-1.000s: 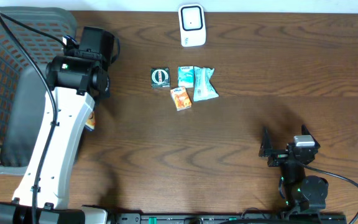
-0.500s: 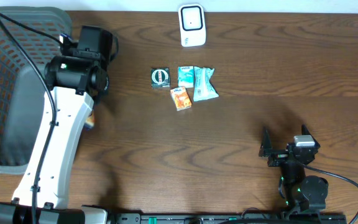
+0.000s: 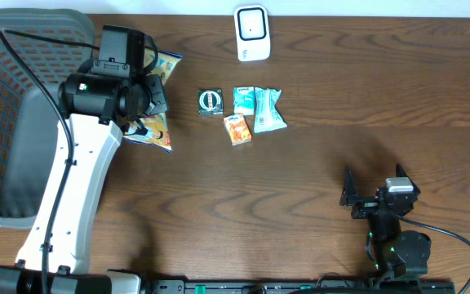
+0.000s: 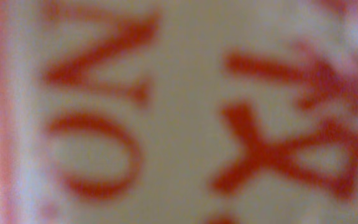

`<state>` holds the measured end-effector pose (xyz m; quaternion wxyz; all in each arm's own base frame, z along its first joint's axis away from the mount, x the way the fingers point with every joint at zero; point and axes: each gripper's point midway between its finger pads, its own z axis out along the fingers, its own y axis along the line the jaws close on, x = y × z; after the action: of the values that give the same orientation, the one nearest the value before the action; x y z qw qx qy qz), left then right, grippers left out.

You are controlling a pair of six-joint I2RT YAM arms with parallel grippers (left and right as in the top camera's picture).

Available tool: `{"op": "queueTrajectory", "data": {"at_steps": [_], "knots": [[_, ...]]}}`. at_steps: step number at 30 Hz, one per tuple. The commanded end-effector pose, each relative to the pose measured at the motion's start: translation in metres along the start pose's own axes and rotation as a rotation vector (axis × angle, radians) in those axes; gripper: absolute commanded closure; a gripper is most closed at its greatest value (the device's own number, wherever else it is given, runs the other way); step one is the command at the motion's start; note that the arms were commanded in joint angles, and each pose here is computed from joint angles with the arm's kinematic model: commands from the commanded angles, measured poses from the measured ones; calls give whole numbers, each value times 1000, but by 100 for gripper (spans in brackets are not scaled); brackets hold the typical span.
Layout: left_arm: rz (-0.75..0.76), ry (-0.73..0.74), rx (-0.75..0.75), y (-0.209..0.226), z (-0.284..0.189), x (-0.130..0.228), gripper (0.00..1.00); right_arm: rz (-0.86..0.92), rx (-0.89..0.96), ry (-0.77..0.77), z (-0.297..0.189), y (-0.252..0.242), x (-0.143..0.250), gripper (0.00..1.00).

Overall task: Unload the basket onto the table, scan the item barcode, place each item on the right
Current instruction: 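Lower the snack bag onto the table left of the items and release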

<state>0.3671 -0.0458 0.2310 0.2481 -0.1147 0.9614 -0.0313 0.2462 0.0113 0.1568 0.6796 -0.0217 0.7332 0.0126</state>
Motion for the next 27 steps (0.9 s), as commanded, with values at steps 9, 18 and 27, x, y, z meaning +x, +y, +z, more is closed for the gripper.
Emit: {"op": "queueTrajectory", "data": {"at_steps": [9, 18, 27], "knots": [[-90, 260, -67, -18, 73, 47, 75, 6, -5, 1, 0, 1, 1, 1], [-23, 302, -63, -42, 95, 62, 65, 6, -5, 1, 0, 1, 1, 1], [106, 183, -195, -19, 84, 35, 45, 6, -5, 1, 0, 1, 1, 1]]}}
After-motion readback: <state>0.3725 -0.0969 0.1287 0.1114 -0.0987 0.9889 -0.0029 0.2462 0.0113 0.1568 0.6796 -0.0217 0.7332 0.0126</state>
